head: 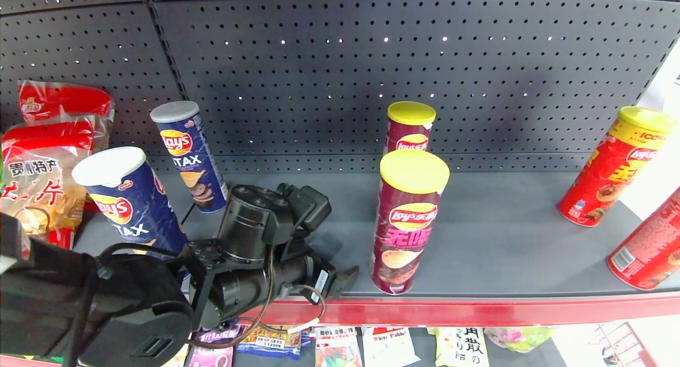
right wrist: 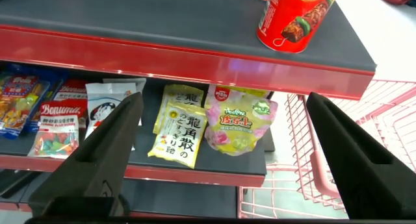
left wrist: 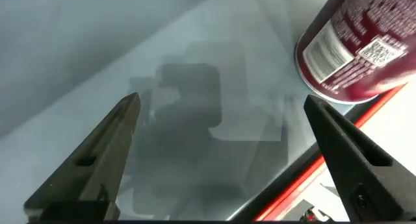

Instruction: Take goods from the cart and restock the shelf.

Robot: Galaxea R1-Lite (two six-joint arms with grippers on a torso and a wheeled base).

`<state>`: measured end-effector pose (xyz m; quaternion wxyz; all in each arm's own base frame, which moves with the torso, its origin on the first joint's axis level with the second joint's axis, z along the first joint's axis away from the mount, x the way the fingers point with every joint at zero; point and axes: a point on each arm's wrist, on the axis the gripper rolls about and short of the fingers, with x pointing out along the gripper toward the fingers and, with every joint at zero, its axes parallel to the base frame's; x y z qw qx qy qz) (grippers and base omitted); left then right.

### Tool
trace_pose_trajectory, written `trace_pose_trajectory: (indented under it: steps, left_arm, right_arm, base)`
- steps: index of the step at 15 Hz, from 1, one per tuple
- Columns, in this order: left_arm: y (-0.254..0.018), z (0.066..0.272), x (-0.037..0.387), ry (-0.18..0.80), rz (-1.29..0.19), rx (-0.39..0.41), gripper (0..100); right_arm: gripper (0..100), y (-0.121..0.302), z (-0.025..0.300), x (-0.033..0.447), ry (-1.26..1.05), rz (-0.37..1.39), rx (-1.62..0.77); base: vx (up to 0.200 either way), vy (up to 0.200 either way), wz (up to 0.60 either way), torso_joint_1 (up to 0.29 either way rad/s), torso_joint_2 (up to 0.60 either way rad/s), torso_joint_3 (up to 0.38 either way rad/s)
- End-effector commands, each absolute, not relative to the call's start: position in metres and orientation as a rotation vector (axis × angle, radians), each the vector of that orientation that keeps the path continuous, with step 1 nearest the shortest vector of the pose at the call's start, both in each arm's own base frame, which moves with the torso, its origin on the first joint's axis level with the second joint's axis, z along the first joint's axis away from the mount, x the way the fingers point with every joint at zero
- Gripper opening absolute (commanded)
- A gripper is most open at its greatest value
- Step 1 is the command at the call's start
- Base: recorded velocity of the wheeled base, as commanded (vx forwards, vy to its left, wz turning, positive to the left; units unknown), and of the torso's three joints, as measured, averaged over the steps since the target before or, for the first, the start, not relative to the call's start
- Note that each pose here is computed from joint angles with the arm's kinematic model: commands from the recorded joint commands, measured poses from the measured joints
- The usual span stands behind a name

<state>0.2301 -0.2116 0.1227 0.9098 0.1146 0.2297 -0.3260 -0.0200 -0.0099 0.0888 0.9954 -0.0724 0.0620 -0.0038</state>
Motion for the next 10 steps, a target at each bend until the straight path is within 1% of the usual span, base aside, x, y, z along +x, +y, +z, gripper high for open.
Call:
trace_pose_trajectory:
  steps: [1, 10]
  left_arm:
    - [-0.215, 0.125, 0.232, 0.462, -0.678, 0.233, 100]
    - [-0.225, 0.126, 0.237, 0.444, -0.702, 0.228, 100]
  right_arm:
    - [100, -0.01, 0.089, -0.02, 0.126, -0.006, -0.146]
    - [100, -0.01, 0.089, -0.02, 0.126, -0.008, -0.146]
  base:
    - [0.0, 0.0, 0.0, 0.0, 0.0, 0.0]
    - [0.0, 0.0, 0.0, 0.0, 0.0, 0.0]
